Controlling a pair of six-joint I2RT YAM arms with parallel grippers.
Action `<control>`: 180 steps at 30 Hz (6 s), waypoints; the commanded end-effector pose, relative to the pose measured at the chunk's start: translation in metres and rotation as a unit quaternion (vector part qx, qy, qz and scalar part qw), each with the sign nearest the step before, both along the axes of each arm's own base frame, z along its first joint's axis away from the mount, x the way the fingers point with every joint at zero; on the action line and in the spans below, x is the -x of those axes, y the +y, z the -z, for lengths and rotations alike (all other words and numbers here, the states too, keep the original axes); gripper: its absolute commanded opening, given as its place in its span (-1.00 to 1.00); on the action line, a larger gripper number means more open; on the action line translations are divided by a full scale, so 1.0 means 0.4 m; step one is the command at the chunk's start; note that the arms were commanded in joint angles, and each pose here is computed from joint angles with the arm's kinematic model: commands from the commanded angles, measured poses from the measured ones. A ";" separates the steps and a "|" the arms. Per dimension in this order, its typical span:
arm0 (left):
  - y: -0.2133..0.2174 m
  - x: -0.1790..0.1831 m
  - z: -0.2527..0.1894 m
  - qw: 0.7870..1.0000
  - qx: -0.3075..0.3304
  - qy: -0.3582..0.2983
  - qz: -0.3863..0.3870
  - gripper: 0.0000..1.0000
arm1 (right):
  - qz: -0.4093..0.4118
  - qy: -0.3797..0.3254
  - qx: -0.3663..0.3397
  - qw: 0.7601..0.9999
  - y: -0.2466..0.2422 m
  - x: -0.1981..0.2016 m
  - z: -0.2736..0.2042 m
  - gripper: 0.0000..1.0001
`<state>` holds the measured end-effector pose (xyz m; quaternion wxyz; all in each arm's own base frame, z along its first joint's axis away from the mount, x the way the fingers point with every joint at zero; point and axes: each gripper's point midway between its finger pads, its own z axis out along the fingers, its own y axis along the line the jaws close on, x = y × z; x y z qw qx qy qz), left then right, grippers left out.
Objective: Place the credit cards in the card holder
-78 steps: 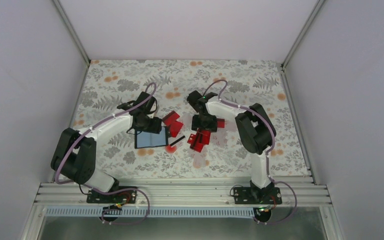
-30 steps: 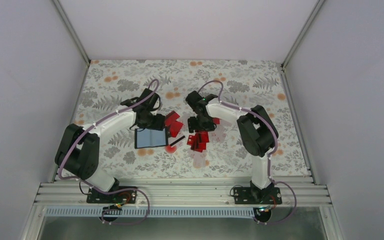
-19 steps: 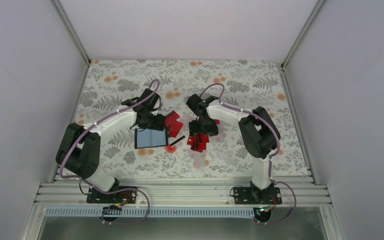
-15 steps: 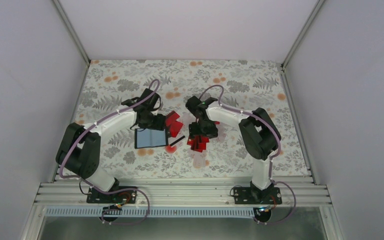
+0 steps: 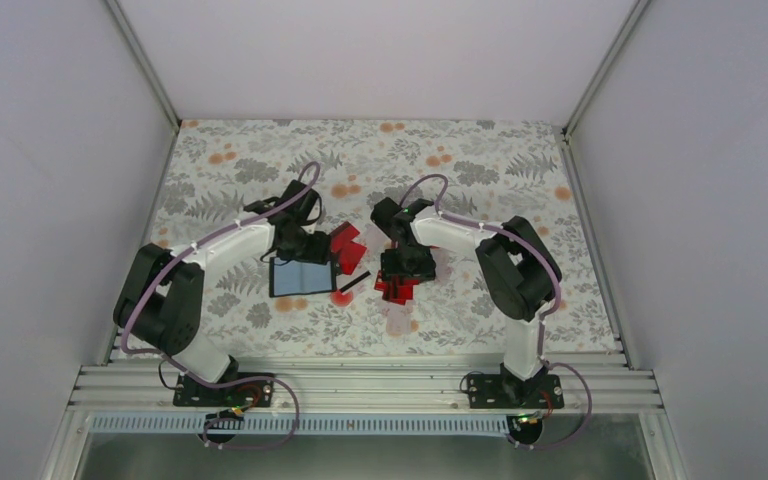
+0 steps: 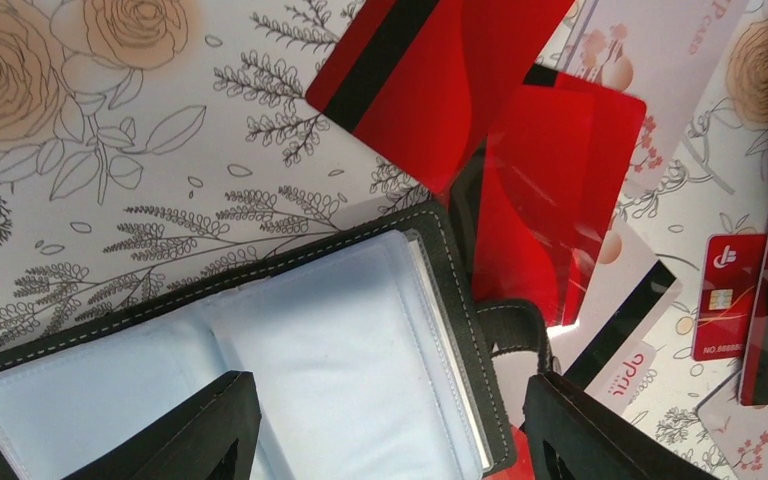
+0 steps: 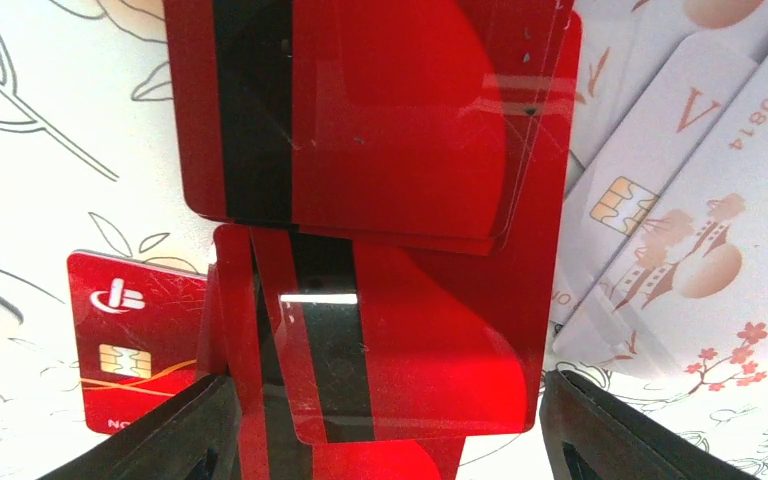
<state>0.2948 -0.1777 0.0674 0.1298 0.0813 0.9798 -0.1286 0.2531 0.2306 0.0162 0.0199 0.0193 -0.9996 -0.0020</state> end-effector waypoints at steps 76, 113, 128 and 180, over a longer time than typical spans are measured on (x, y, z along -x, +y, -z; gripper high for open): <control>-0.148 -0.051 -0.364 0.950 0.311 0.019 -0.023 0.34 | -0.147 -0.126 -0.259 0.946 0.236 -0.028 -0.344 0.15; -0.120 -0.076 -0.438 0.937 0.346 -0.038 -0.043 -0.51 | -0.155 -0.173 -0.333 0.914 0.331 -0.090 -0.528 0.16; -0.122 -0.080 -0.427 0.936 0.348 -0.036 -0.045 -0.63 | -0.158 -0.174 -0.338 0.911 0.338 -0.093 -0.532 0.16; 0.220 0.056 -0.046 0.977 0.178 0.042 -0.113 -0.95 | -0.222 -0.076 -0.343 0.910 0.393 -0.058 -0.206 0.62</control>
